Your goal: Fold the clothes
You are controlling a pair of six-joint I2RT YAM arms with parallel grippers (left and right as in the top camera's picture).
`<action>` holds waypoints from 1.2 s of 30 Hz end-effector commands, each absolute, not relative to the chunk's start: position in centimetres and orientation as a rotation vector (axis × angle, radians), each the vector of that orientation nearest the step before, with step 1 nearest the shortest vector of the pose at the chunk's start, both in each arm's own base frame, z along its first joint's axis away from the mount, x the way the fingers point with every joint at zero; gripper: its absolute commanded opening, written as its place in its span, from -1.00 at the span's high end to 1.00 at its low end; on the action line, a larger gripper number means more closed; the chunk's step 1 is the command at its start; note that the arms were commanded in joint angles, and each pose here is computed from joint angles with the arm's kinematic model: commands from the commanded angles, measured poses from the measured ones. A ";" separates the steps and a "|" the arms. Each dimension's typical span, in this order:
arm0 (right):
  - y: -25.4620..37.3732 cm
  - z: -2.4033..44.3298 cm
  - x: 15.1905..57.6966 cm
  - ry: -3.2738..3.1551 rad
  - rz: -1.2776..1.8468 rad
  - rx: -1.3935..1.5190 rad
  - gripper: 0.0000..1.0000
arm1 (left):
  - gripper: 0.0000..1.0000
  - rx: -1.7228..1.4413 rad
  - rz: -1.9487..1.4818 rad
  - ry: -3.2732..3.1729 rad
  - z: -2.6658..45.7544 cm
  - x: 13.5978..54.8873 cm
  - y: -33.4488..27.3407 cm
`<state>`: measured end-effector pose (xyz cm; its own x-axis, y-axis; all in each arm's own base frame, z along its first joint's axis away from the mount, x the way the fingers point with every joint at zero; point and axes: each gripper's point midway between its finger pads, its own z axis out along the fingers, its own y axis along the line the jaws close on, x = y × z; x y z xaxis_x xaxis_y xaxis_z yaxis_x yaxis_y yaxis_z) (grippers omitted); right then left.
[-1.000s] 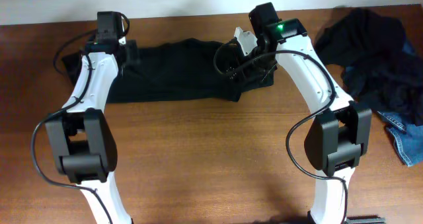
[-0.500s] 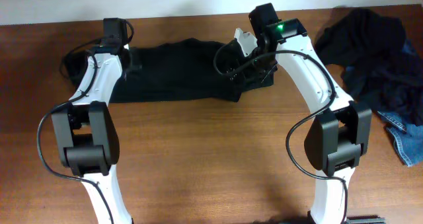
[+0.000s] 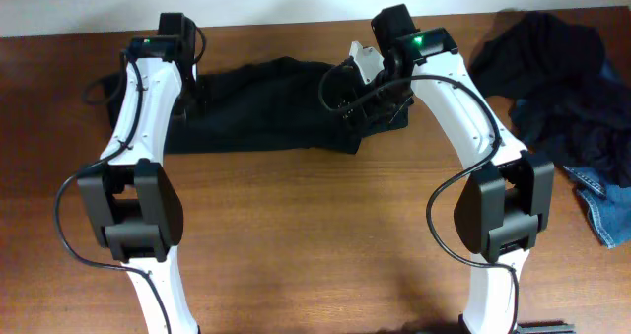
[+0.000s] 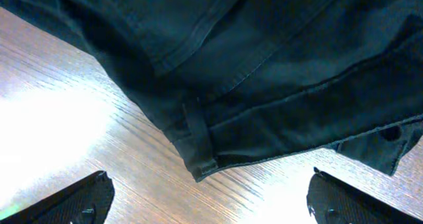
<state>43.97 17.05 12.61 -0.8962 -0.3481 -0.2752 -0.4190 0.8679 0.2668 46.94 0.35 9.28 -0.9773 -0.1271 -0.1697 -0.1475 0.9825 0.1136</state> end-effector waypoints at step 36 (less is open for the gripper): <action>17.0 5.8 44.7 2.890 0.691 0.035 -0.46 | -0.64 -0.211 0.140 2.787 8.9 51.3 0.3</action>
